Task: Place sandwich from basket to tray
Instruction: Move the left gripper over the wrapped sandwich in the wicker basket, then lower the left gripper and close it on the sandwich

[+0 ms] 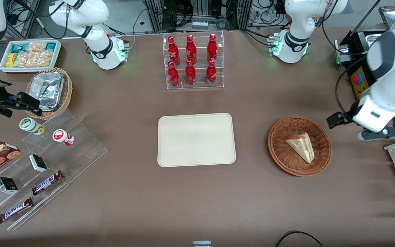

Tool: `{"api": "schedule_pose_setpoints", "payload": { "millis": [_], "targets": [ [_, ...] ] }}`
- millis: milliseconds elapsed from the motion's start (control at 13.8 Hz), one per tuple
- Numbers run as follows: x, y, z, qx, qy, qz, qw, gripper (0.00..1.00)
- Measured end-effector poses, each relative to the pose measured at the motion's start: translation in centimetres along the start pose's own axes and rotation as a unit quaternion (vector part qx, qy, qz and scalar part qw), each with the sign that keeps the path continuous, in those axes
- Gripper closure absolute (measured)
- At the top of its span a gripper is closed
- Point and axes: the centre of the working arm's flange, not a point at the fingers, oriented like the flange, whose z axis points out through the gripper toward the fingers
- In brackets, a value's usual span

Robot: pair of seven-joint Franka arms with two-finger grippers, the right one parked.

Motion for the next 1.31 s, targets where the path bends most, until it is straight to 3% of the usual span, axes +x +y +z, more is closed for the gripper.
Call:
{"api": "schedule_pose_setpoints", "payload": {
  "millis": [218,508,653,1306],
  "targets": [
    [-0.8,0.5,4.9,-0.011,0.023,-0.092,0.9955,0.00],
    [-2.4,0.5,10.1,-0.029,0.043,-0.203,0.9778,0.00],
    [-3.3,0.6,12.1,-0.036,0.050,-0.217,0.9743,0.00],
    [-4.1,2.6,17.9,-0.038,0.037,-0.205,0.9772,0.00]
  ]
}}
